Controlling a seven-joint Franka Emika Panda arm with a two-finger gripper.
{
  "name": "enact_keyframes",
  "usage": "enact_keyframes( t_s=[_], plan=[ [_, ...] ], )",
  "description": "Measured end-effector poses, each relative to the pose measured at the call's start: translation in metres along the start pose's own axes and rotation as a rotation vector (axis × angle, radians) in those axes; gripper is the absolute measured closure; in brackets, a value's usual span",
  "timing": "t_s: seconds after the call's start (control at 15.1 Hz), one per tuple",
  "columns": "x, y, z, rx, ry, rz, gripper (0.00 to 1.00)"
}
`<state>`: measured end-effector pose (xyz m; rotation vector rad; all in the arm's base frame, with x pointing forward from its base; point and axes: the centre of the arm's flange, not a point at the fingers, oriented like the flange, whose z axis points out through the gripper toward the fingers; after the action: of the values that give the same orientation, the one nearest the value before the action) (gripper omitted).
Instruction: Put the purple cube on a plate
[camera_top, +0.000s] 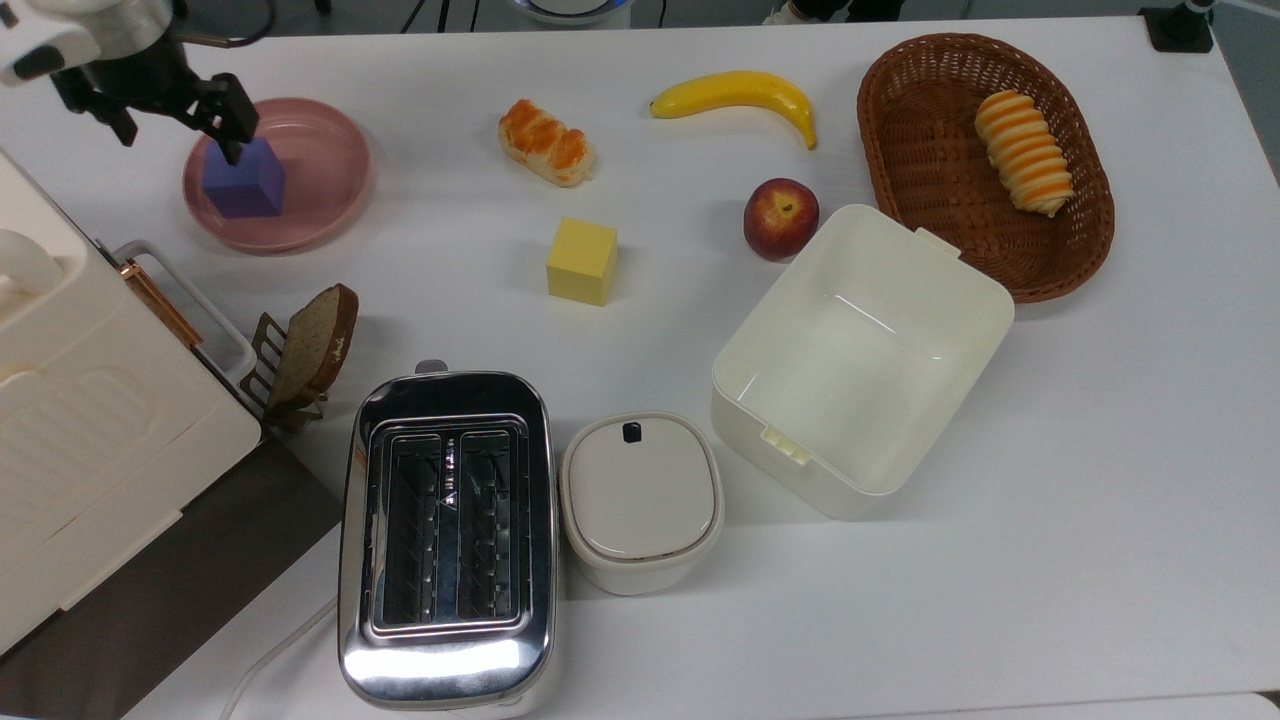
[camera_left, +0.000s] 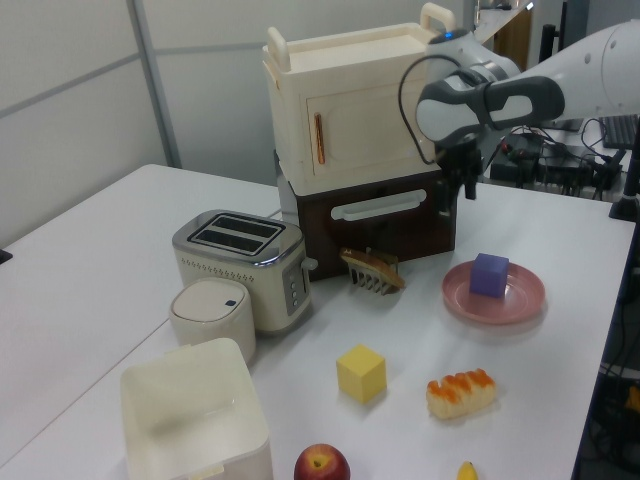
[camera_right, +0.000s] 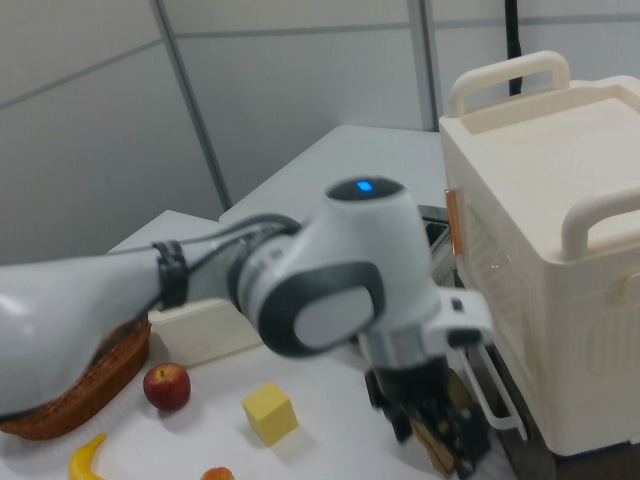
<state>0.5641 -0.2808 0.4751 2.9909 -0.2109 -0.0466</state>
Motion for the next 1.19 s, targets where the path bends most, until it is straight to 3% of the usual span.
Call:
enact_keyframes(
  t_s=[0.2,0.6,0.86,1.19],
  plan=[
    [0.014,-0.068,-0.036,0.001,0.013,0.123,0.0],
    [0.0,-0.144,-0.09,0.006,-0.026,0.107,0.0],
    [-0.014,-0.153,-0.119,0.011,-0.018,0.091,0.0],
    [-0.017,-0.152,-0.125,0.015,-0.01,0.093,0.0]
  ],
)
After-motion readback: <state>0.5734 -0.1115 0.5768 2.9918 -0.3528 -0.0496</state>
